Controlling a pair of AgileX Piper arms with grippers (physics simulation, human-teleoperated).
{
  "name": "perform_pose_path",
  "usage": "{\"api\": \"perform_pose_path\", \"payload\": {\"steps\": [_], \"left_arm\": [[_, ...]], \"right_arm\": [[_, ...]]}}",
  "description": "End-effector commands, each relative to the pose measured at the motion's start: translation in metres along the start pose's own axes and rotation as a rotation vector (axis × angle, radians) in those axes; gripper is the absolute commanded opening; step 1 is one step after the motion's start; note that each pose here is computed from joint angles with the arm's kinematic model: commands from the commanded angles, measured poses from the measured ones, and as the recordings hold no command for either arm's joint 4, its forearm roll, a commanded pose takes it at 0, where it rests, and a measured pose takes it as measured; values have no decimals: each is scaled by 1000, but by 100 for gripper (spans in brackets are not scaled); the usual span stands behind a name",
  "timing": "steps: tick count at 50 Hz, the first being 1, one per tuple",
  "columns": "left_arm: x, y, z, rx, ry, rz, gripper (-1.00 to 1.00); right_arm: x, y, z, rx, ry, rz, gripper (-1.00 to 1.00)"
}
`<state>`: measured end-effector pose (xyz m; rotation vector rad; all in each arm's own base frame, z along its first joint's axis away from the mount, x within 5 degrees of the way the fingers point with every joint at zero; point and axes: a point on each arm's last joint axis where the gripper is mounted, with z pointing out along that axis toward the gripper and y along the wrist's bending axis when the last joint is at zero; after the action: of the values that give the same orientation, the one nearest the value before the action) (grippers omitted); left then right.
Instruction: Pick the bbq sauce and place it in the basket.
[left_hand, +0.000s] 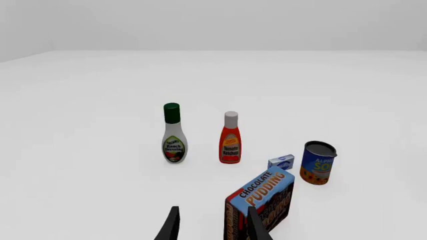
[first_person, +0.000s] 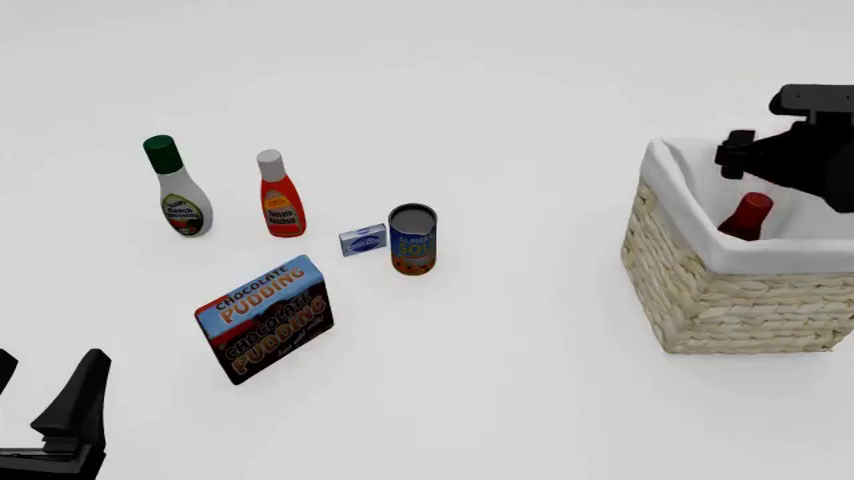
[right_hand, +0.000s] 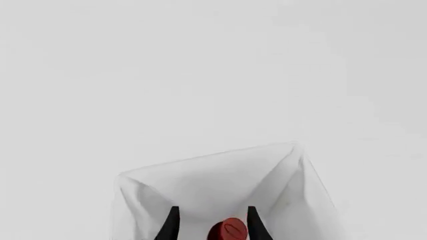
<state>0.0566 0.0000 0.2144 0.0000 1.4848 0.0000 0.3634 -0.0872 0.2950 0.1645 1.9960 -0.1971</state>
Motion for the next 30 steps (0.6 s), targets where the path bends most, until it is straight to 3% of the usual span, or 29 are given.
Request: {"api": "perform_pose_path", "payload": {"steps": [1,19,30], "left_arm": [[0,0,0,0,0,0,100],[0,0,0,0,0,0,100],[0,0,0,0,0,0,100]], "right_arm": [[-29,8,-29,-20,-60,-15,100],[-61,15,-71,-44,-149,-24,100],[-69,16,-88,-49,-187,-24,100]]}}
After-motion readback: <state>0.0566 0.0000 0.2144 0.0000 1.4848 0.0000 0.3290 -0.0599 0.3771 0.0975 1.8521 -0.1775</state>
